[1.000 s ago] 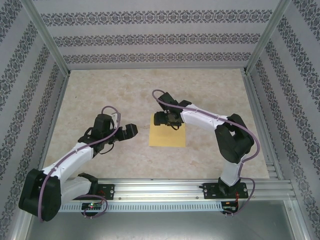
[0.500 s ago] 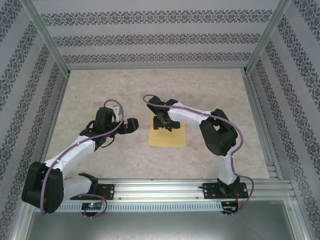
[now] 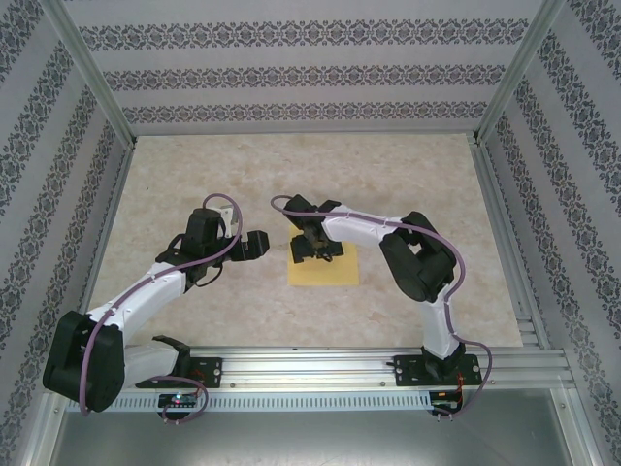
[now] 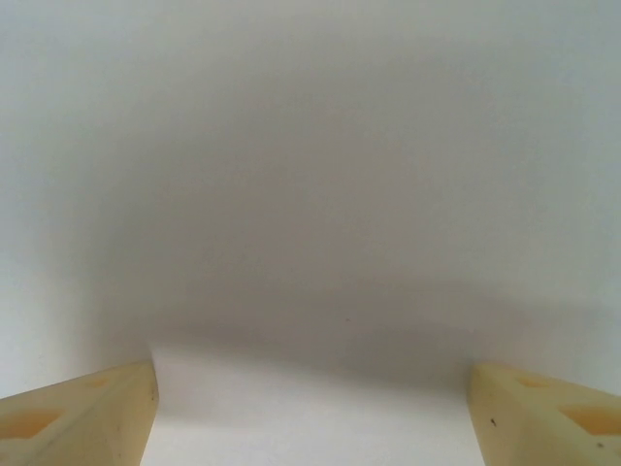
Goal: Fold a paper plane with a square sheet of paper (pick it up from the middle)
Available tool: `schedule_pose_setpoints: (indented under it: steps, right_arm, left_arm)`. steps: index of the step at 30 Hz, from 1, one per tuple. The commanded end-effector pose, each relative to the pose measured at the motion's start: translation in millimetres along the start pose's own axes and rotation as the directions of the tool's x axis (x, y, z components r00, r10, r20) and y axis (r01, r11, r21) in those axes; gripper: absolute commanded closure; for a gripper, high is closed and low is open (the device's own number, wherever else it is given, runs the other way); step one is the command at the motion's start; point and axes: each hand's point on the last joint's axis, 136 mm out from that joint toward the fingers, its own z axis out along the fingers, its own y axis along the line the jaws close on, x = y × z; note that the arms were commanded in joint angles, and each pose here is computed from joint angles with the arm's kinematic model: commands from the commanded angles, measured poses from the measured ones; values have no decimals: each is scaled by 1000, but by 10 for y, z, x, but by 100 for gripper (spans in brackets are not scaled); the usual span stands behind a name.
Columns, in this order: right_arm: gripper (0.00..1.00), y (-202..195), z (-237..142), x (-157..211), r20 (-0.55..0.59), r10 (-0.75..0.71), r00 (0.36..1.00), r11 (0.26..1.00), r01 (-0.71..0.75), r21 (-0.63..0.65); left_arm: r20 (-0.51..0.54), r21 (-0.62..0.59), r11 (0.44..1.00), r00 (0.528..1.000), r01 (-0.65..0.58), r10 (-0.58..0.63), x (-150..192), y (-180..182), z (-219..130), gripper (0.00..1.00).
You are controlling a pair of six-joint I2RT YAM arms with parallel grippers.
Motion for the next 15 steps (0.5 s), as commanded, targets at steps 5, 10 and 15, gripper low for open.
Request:
schedule_pose_setpoints:
  steps: [5, 10, 15]
  right_arm:
    - [17, 118, -112, -22, 22, -133, 991, 991, 133, 11]
    - [2, -55, -508, -235, 186, 24, 982, 998, -34, 51]
    - [2, -88, -539, -225, 183, 73, 980, 996, -83, 45]
  left_arm:
    - [-4, 24, 999, 999, -37, 37, -63, -94, 9, 0]
    - [8, 8, 1000, 1000, -12, 12, -84, -63, 22, 0]
    - [90, -62, 997, 995, 49, -43, -193, 62, -52, 0]
